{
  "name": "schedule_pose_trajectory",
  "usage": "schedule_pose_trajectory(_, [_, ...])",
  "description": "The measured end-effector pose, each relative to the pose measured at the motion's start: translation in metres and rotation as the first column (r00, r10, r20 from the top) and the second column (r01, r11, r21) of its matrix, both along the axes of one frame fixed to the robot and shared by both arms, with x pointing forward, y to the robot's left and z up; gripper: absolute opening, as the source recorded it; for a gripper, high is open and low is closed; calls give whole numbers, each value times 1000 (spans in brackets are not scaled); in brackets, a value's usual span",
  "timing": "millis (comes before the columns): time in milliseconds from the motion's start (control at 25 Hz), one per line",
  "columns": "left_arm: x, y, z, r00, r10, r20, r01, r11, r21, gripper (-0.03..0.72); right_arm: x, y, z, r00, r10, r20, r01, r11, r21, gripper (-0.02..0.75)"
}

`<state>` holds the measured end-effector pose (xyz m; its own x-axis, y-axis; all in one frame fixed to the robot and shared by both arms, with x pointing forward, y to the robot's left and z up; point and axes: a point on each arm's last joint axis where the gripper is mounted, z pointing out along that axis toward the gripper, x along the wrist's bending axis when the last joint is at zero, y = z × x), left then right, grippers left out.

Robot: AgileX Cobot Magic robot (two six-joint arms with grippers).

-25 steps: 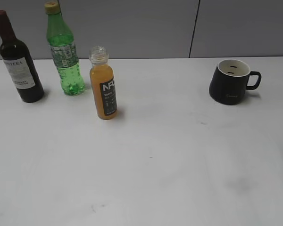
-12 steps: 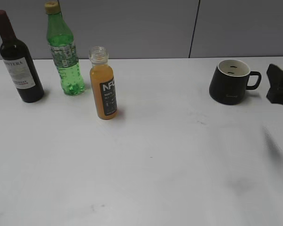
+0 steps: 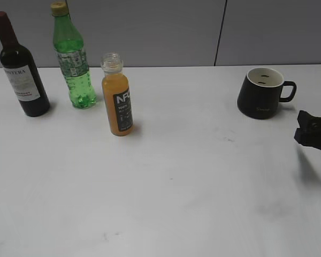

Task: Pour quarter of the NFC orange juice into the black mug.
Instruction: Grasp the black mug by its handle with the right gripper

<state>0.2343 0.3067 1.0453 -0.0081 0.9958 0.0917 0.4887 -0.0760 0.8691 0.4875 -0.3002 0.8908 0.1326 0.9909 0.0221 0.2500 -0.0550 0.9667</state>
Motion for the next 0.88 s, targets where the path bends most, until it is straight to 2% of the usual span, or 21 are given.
schedule_pose_trajectory(520, [0, 0, 0, 1000, 0, 0, 0, 1000, 1, 231, 30, -14, -14, 1000, -26, 5, 26, 1000, -6, 594])
schedule_pose_trajectory(880, [0, 0, 0, 1000, 0, 0, 0, 1000, 0, 231, 64, -26, -33, 999, 29, 16, -28, 999, -22, 594])
